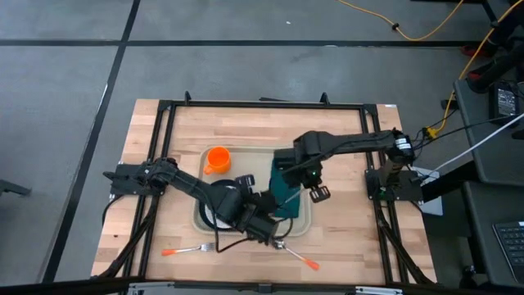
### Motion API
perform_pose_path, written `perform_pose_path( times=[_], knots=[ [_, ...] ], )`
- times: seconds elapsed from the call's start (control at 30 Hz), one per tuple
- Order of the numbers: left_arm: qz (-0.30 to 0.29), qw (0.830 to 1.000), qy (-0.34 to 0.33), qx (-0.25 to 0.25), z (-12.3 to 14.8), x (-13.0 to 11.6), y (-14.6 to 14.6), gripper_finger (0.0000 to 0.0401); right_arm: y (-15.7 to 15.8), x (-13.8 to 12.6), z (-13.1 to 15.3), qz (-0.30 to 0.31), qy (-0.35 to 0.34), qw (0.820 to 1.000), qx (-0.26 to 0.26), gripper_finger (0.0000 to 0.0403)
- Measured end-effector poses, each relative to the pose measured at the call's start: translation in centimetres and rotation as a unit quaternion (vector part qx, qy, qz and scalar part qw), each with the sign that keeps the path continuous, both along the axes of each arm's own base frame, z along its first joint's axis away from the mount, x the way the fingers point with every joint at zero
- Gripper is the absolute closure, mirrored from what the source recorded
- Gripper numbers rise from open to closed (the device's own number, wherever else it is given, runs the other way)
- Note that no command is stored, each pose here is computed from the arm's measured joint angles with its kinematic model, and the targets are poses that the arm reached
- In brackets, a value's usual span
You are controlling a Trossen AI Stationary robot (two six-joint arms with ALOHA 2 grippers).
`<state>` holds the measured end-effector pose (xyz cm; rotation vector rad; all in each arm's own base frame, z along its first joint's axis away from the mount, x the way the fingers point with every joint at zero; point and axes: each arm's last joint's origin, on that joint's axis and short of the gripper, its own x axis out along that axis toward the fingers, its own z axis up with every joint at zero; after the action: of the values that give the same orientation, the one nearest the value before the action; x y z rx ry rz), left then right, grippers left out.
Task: Set up tray
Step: Put the orange knife on the dark green napkin
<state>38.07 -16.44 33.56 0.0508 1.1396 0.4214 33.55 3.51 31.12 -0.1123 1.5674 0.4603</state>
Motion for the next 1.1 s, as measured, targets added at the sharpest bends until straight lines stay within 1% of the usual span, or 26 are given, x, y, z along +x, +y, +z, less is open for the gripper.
perform_pose_path(
  times=[0.07, 0.17, 0.23, 0.27, 0.3, 0.37, 0.47, 0.5, 0.57, 0.67, 0.8, 0.97, 1.1],
  knots=[
    [0.004, 1.000, -0.008, 0.004, 0.4, -0.1, 0.3, 0.0398, 0.2, -0.5, 2.0, 0.007, -0.040, 0.999, 0.004, 0.0401],
    [0.015, 0.999, -0.028, 0.019, 1.2, -0.4, 0.9, 0.0398, 0.1, -2.1, 5.2, 0.010, -0.097, 0.995, 0.004, 0.0401],
    [0.025, 0.998, -0.047, 0.023, 1.7, -0.2, 1.5, 0.0396, 0.0, -2.9, 6.3, 0.016, -0.118, 0.993, 0.002, 0.0401],
    [0.029, 0.998, -0.054, 0.019, 1.9, 0.0, 1.9, 0.0393, -0.1, -3.2, 6.6, 0.021, -0.124, 0.992, -0.008, 0.0401],
    [0.027, 0.998, -0.058, 0.003, 1.9, 0.4, 2.3, 0.0390, -0.1, -3.3, 6.7, 0.024, -0.128, 0.991, -0.020, 0.0401],
    [0.009, 0.997, -0.065, -0.049, 2.0, 1.5, 3.1, 0.0379, -0.2, -3.4, 6.8, 0.035, -0.133, 0.990, -0.037, 0.0401],
    [-0.025, 0.989, -0.087, -0.120, 2.2, 3.0, 4.1, 0.0356, -0.4, -3.4, 6.8, 0.053, -0.138, 0.988, -0.054, 0.0401],
    [-0.030, 0.986, -0.100, -0.134, 2.3, 3.4, 4.4, 0.0347, -0.4, -3.4, 6.8, 0.057, -0.138, 0.987, -0.059, 0.0401],
    [-0.027, 0.983, -0.110, -0.146, 2.3, 3.9, 4.9, 0.0326, -0.4, -3.4, 6.8, 0.063, -0.139, 0.986, -0.066, 0.0401],
    [-0.002, 0.983, -0.106, -0.149, 2.2, 3.7, 5.2, 0.0299, -0.4, -3.6, 6.9, 0.071, -0.142, 0.985, -0.068, 0.0401],
    [0.028, 0.988, -0.076, -0.130, 1.9, 2.9, 5.1, 0.0275, -0.5, -4.4, 7.7, 0.070, -0.156, 0.983, -0.071, 0.0401],
    [0.032, 0.991, -0.059, -0.115, 0.6, 3.4, 4.6, 0.0266, -0.7, -5.3, 8.5, 0.066, -0.172, 0.980, -0.078, 0.0401],
    [0.038, 0.992, -0.047, -0.107, 0.2, 3.4, 4.6, 0.0264, -0.7, -5.5, 8.7, 0.063, -0.175, 0.979, -0.078, 0.0401]
  ],
)
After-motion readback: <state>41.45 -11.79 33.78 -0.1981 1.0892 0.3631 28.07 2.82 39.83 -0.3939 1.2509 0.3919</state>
